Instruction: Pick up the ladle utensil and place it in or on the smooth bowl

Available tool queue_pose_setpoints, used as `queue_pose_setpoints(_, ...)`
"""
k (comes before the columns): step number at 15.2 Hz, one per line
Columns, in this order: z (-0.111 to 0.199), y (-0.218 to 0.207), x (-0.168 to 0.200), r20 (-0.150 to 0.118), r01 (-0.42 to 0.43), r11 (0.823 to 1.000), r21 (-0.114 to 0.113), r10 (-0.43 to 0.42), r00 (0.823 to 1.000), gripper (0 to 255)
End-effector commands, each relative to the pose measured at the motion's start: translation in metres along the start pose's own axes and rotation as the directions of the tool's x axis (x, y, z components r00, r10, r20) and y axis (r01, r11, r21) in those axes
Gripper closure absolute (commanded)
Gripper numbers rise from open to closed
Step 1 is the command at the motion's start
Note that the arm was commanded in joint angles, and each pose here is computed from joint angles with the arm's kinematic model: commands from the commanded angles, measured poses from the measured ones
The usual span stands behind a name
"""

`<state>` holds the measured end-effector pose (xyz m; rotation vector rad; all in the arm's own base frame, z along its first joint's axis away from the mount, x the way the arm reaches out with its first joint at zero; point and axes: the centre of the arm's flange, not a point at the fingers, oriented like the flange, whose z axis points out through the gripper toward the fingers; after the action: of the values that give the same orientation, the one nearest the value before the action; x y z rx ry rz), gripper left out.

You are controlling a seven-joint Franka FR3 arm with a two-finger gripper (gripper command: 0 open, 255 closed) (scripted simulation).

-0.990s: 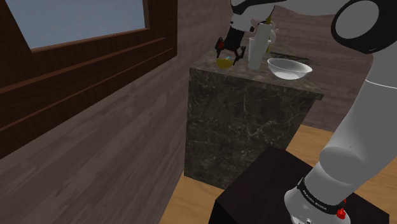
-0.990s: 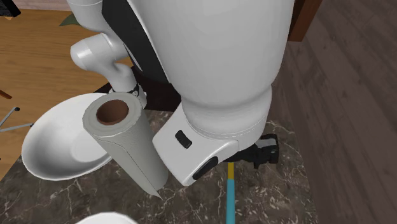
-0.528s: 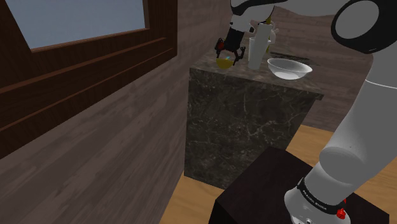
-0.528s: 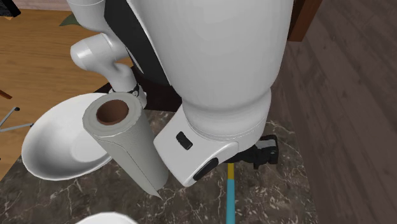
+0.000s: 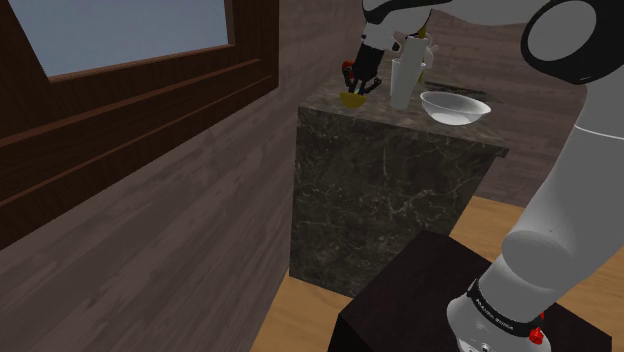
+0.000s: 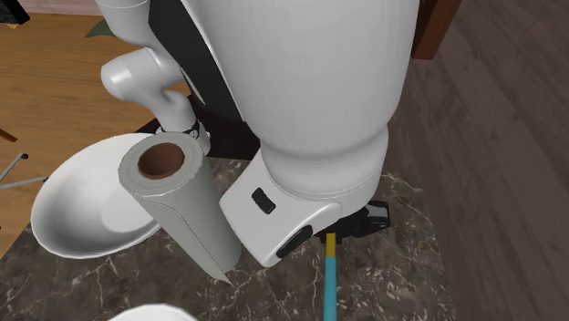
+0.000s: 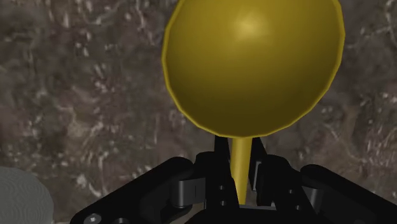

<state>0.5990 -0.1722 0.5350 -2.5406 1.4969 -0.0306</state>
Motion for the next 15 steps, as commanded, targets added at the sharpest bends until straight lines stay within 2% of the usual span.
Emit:
queue_pose_setpoints(1,0.001,0.0,0.0,0.001,0.0,1.0,-0.001,0.0,1.0,255)
queue_pose_setpoints(15,-0.067,-0.012,-0.005,0.001,0.0,1.0,-0.001,0.0,1.0,255)
